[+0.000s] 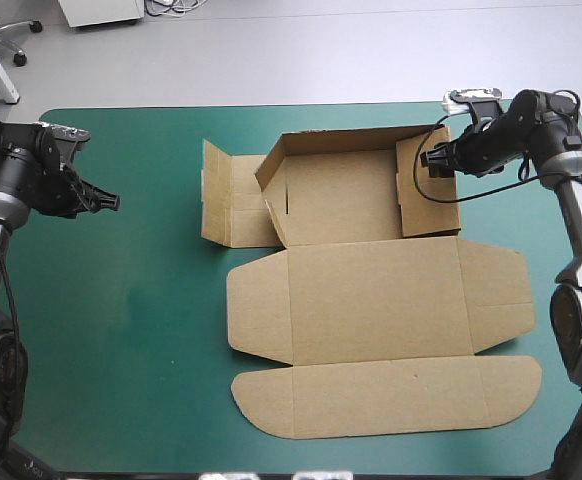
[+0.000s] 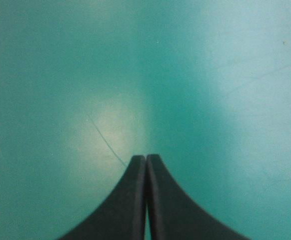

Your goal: Fold the box

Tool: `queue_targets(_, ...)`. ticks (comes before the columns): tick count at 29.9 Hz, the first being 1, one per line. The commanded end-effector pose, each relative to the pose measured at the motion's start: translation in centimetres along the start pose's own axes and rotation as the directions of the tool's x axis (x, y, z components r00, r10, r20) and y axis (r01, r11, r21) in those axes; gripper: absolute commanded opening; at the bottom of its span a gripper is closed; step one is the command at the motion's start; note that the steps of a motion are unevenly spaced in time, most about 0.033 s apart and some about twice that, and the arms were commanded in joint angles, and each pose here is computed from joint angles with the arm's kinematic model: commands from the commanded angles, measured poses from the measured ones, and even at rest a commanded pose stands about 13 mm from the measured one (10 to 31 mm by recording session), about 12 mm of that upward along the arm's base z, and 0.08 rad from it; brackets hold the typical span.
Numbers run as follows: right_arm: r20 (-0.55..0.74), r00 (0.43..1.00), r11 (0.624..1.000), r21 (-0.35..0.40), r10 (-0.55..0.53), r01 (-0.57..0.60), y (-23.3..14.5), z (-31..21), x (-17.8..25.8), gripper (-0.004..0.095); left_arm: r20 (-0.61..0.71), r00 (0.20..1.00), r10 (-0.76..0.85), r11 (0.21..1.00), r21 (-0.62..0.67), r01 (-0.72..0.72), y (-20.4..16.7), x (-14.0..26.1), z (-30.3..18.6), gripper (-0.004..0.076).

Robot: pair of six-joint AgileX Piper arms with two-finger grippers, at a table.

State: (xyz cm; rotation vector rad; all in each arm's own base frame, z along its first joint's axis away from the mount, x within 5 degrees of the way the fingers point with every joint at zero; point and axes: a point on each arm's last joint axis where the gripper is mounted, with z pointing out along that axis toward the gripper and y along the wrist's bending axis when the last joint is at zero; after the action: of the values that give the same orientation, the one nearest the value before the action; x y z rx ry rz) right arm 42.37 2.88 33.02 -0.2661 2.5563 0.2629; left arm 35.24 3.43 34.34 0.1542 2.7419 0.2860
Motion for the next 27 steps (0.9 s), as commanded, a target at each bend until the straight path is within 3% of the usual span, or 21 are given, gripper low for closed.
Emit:
queue_targets(1,0.129,0.991,0.999,0.010,-0.039,0.038,1.1,-4.9,-1.4,0.0603,0.088,0.996,-0.003,1.000,-0.021,0.005,0.6,-0.1,-2.7,-0.0014)
queue_targets(8,0.073,0.994,0.997,-0.010,-0.078,0.079,2.8,-10.5,0.4,0.0581,0.088,0.996,-0.003,1.000,-0.021,0.005,0.6,-0.1,-2.7,-0.0014)
queue_targets(13,0.170,0.981,0.995,-0.024,-0.089,0.095,5.4,-15.7,2.0,0.0556,0.090,0.996,-0.006,1.000,-0.014,0.007,0.5,-0.1,-2.7,-0.0014)
queue_targets(15,0.174,0.975,0.990,0.018,-0.141,0.140,6.9,-16.6,2.6,0.0534,0.094,0.996,-0.006,1.000,-0.014,0.007,0.5,-0.2,-2.7,-0.0014)
queue_targets(18,0.145,0.964,0.967,0.156,-0.223,0.200,9.0,-16.7,2.9,0.0525,0.106,0.994,-0.014,1.000,0.010,0.014,0.3,-0.3,-2.7,-0.0014)
queue_targets(21,0.190,0.951,0.947,0.261,-0.243,0.190,10.1,-16.7,2.4,0.0525,0.112,0.993,-0.021,1.000,0.025,0.019,0.2,-0.3,-2.7,-0.0014)
queue_targets(24,0.271,0.932,0.951,0.262,-0.239,0.167,10.4,-16.0,1.3,0.0545,0.113,0.993,-0.021,1.000,0.025,0.019,0.2,-0.3,-2.7,-0.0014)
queue_targets(27,0.265,0.930,0.941,0.288,-0.256,0.177,10.1,-13.8,0.3,0.0665,0.113,0.993,-0.021,1.000,0.025,0.019,0.2,-0.3,-2.7,-0.0014)
